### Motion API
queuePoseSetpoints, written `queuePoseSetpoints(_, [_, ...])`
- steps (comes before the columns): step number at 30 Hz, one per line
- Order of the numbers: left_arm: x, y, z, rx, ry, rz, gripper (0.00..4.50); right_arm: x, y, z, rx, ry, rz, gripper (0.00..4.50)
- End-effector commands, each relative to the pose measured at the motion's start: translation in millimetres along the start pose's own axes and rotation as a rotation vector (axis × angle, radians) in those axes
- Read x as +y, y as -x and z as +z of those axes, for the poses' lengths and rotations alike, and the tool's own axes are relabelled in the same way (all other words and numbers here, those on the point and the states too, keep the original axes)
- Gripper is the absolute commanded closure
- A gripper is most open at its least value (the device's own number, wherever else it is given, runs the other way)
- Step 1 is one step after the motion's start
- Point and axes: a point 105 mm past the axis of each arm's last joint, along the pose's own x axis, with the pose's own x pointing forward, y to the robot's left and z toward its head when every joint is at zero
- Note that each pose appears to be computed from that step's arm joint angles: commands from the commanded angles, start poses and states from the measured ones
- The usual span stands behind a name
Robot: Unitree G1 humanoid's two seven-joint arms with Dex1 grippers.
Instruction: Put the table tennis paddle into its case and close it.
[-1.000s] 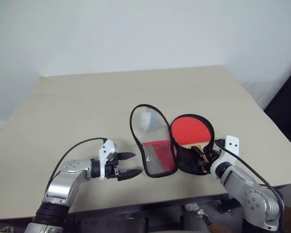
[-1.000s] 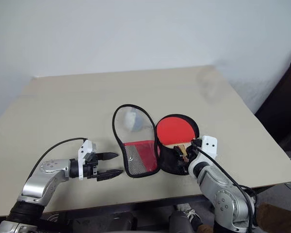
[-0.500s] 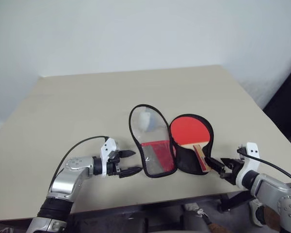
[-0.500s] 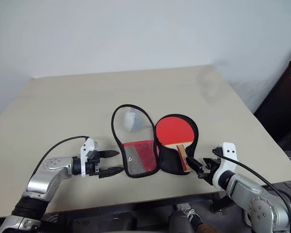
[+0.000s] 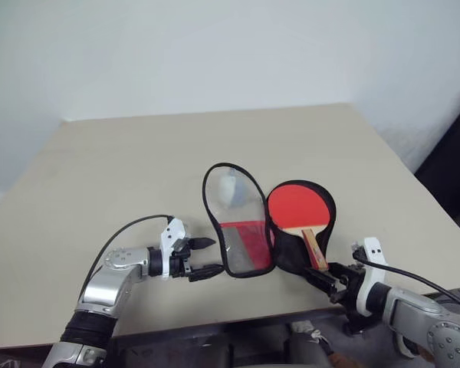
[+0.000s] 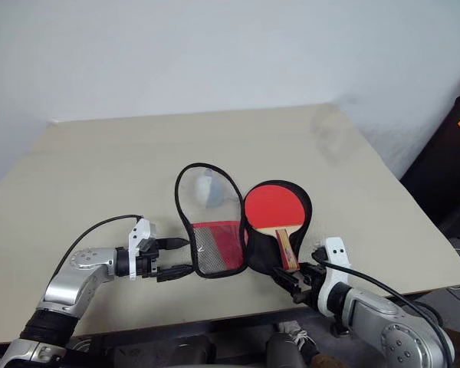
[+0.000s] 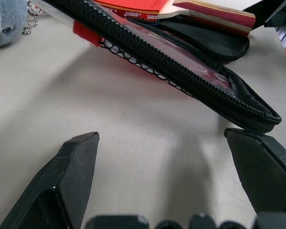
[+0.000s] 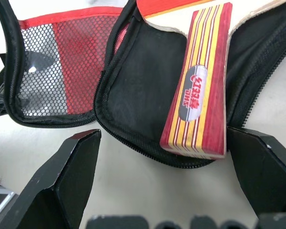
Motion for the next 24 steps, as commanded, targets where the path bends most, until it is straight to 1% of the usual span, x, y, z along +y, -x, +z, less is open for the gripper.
queuePoseSetpoints(1, [0.9, -1.6, 8.9, -0.015, -0.038, -0.003, 0.0, 6.7, 2.6, 10.3, -0.03, 0.053, 0.025, 0.02])
queuePoseSetpoints(5, [0.6, -2.5, 7.3, -0.014, -0.035, -0.003, 0.0, -10.5, 19.6, 15.2, -0.029, 0.092, -0.033, 0.02])
queuePoseSetpoints(8, [0.7, -3.9, 7.9, -0.018, -0.035, -0.005, 0.0, -9.1, 30.1, 23.3, -0.042, 0.124, -0.012, 0.02])
queuePoseSetpoints(10, [0.7, -4.6, 7.6, -0.017, -0.034, -0.006, 0.0, -2.7, 33.2, 25.8, -0.041, 0.145, 0.026, 0.02])
queuePoseSetpoints(14, [1.0, -6.2, 7.3, -0.016, -0.034, -0.01, 0.0, 10.4, 28.2, 28.8, -0.062, 0.141, 0.088, 0.02])
queuePoseSetpoints(17, [1.0, -7.1, 7.6, -0.017, -0.034, -0.012, 0.0, 24.6, 20.0, 26.2, -0.051, 0.14, 0.157, 0.02])
queuePoseSetpoints(20, [0.2, -7.5, 6.9, -0.012, -0.037, -0.018, 0.0, 30.5, 7.9, 23.7, -0.026, 0.142, 0.186, 0.02])
queuePoseSetpoints(24, [1.4, -7.6, 8.0, -0.014, -0.037, -0.013, 0.0, 34.7, 4.7, 25.3, -0.029, 0.145, 0.208, 0.02])
